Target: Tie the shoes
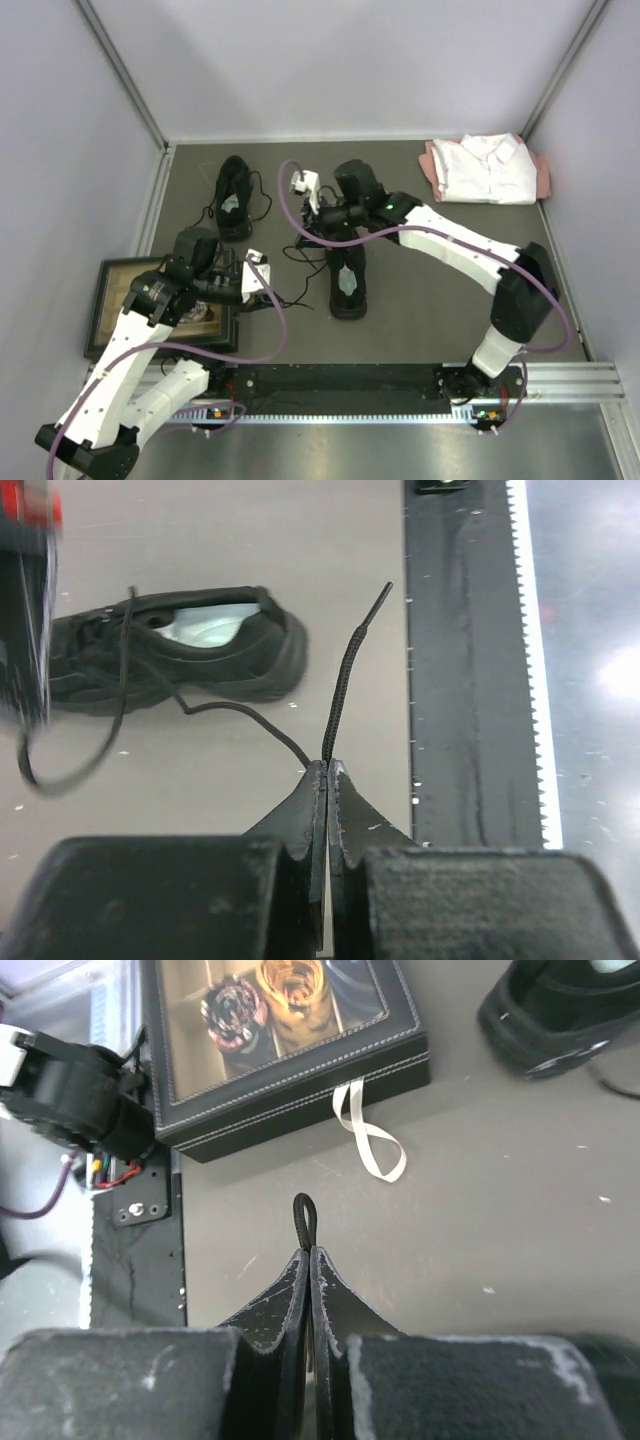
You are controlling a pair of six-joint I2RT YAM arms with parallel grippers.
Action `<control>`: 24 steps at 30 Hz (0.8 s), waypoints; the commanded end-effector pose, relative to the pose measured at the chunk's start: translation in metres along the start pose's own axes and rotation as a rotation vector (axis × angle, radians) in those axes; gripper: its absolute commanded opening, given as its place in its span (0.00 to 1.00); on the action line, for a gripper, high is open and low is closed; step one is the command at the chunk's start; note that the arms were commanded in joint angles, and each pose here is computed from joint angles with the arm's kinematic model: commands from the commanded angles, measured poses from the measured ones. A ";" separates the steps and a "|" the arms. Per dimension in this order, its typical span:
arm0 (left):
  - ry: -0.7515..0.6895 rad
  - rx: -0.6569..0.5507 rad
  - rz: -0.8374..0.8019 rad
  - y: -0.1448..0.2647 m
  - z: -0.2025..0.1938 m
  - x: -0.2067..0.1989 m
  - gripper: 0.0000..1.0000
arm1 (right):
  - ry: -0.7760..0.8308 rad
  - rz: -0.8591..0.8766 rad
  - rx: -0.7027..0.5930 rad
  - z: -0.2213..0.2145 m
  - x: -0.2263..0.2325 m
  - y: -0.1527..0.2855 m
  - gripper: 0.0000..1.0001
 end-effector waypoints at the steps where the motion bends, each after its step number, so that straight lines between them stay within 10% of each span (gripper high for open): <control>1: 0.006 -0.029 -0.084 0.002 0.008 -0.016 0.00 | 0.032 0.013 -0.038 0.014 -0.004 -0.037 0.00; 12: 0.022 -0.012 -0.171 -0.007 -0.004 -0.022 0.00 | -0.072 0.088 0.069 -0.034 -0.011 -0.076 0.00; 18: 0.065 -0.047 -0.122 -0.011 0.009 -0.008 0.00 | -0.058 0.066 0.016 0.004 -0.005 -0.046 0.60; 24: 0.151 -0.173 0.002 -0.018 0.044 0.025 0.00 | -0.054 -0.003 -0.084 0.048 -0.020 0.019 0.75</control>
Point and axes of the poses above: each gripper's point midway between its finger pads, its own y axis back along the fingers, its own x axis along the line the jaws close on, z = x × y, the point moved 3 cm from there along y, back along the fingers, and after that the axes turned 11 degrees about y, right-handed, at the moved point
